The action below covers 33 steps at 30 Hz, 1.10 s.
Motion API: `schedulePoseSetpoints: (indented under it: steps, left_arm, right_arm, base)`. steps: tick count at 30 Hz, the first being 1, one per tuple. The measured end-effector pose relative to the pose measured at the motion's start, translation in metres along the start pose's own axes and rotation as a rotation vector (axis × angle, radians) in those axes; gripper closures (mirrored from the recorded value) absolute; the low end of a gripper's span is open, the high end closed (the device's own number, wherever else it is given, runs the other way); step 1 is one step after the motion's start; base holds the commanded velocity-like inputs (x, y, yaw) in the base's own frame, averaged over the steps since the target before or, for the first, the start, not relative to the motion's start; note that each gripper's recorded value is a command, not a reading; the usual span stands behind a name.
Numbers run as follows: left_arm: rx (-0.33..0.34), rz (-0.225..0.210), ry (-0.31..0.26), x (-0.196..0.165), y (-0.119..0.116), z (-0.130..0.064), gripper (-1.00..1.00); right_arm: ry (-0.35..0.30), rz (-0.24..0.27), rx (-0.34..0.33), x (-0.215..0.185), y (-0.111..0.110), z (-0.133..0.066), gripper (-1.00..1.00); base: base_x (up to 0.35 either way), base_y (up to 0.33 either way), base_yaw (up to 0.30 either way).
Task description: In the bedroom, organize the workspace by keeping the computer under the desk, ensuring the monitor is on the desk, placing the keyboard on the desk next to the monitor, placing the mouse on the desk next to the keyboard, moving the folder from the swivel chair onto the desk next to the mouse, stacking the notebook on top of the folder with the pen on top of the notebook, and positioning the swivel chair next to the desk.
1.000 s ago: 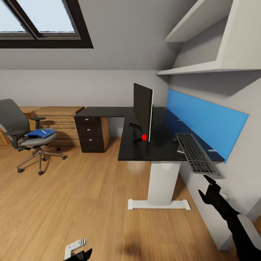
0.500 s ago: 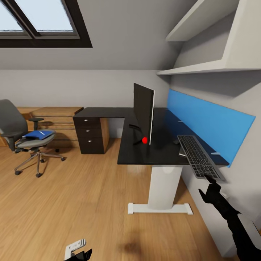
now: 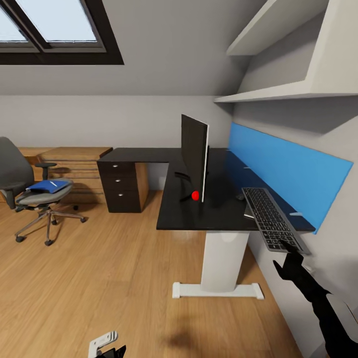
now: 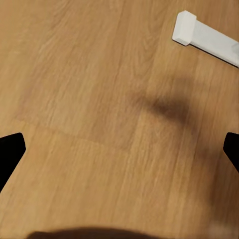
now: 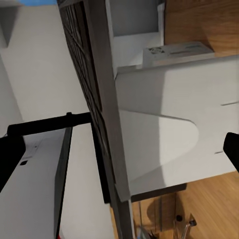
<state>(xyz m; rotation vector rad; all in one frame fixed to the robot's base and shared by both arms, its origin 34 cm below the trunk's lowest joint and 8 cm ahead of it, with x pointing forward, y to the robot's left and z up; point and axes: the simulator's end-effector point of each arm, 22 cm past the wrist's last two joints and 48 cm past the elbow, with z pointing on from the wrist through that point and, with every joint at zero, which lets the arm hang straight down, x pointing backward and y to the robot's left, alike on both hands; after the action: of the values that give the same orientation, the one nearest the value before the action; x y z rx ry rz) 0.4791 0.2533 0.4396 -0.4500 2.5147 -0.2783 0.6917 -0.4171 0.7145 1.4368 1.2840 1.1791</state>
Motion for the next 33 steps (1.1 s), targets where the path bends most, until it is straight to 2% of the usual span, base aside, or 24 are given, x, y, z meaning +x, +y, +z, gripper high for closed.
schedulePoseSetpoints:
  steps: [10, 33]
  left_arm:
    - [0.000, 0.000, 0.000, 0.0002, 0.0002, 0.0000, -1.00]
    - [-0.002, -0.001, 0.000, 0.0001, 0.0006, 0.0000, -1.00]
  right_arm:
    - [-0.003, -0.001, 0.005, 0.0000, -0.0019, 0.0002, -1.00]
    - [0.000, -0.003, 0.006, 0.0014, -0.0022, 0.0005, -1.00]
  base:
    - [0.003, -0.001, 0.000]
    - [0.075, 0.000, 0.000]
